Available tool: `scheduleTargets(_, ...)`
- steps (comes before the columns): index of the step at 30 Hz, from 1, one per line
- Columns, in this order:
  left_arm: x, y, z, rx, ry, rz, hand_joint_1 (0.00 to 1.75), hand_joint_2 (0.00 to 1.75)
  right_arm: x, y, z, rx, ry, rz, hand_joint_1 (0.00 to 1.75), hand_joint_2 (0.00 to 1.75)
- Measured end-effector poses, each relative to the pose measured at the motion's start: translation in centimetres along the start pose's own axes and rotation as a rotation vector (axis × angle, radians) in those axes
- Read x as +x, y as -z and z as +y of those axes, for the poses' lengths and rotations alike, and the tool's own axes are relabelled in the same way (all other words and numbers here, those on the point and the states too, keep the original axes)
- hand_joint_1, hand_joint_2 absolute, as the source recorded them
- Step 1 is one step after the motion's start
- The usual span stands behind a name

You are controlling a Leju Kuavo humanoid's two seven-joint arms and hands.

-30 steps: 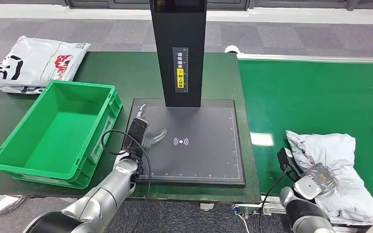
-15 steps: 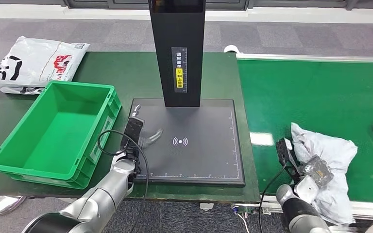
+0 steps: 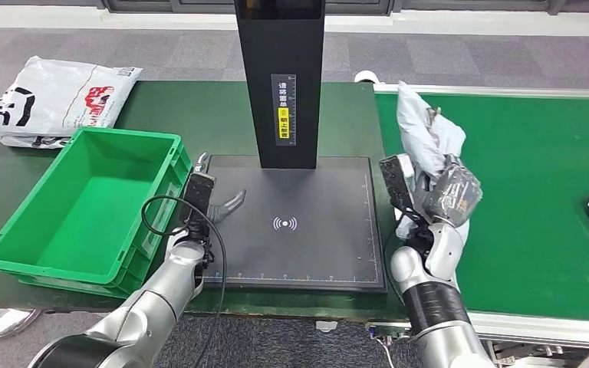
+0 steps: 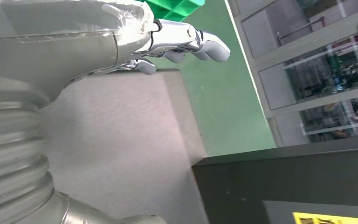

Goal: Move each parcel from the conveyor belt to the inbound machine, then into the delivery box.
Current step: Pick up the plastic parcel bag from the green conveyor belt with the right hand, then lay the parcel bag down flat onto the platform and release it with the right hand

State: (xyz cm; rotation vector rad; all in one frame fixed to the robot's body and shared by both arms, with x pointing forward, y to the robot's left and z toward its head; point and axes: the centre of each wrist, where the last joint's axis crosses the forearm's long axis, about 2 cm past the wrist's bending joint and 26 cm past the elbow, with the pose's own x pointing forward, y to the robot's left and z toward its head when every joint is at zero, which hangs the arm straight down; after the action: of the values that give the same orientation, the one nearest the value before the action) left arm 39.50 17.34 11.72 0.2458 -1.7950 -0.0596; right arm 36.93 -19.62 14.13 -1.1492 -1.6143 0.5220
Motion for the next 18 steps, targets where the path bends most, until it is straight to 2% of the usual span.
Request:
scheduleTargets(6,0.6,0.7,0.0,-0.007,-0.004,-0.022,0.00,1.75,5.5,-1.4,0.9,0.070,0.052,-0.146,1.75,1.75)
scheduleTargets(11,1.1,1.3,0.1,-0.012,-0.011,-0.035,0.00,1.75,9.5,-3.1,2.2,0.289,0.121,-0.235,1.75,1.75)
scheduleTargets(15,1.7,1.9,0.1,-0.017,-0.018,-0.041,0.00,1.75,11.3,-5.1,3.6,0.490,0.152,-0.288,1.75,1.75)
scheduleTargets(18,1.9,2.2,0.1,-0.017,-0.020,-0.043,0.00,1.75,11.9,-6.4,4.4,0.640,0.171,-0.330,0.45,1.75)
